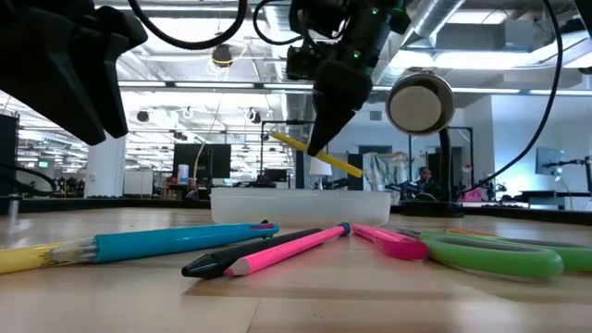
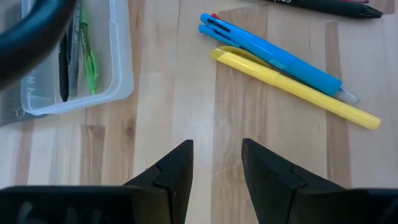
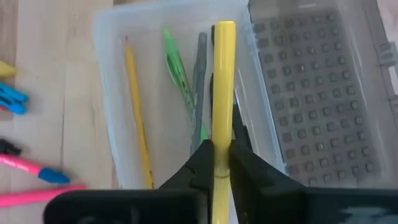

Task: Pick & place school supplies into a supply box
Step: Put the right yellow pen into the transparent supply box, then put the yellow pen into the transparent supply box

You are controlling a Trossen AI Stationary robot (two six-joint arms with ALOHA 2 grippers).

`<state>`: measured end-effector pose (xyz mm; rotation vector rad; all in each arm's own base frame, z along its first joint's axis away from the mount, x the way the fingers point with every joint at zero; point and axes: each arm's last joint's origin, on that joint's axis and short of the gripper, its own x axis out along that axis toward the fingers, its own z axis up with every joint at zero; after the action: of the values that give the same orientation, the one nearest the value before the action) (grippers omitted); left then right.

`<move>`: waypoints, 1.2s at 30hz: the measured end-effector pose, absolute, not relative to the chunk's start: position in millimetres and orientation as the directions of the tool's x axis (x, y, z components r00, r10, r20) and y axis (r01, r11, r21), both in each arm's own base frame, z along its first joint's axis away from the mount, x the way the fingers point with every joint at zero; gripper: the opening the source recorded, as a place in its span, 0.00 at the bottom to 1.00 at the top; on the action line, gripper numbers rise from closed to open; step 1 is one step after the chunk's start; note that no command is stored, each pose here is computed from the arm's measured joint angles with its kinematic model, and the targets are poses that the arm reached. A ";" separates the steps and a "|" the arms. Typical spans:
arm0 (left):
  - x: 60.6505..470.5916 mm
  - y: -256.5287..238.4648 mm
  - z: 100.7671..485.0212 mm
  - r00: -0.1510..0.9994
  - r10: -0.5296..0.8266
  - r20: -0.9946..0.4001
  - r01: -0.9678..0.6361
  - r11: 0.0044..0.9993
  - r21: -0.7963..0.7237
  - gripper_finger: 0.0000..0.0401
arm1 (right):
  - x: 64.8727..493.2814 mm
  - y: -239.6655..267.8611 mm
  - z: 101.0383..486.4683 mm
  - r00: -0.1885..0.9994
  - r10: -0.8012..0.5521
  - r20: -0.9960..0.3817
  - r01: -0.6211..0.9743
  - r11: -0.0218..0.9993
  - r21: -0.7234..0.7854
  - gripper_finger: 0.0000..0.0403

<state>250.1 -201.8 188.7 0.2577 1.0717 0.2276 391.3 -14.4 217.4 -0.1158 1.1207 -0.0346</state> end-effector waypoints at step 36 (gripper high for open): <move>294.3 -180.1 195.2 0.574 0.197 -0.795 -0.191 0.976 0.104 0.33 | 330.8 77.3 271.7 0.407 -0.339 -0.849 0.017 0.931 -0.364 0.29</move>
<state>294.3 -180.1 195.2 0.0067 0.9320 0.2276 330.8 77.3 271.7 -0.3198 1.1349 -0.2295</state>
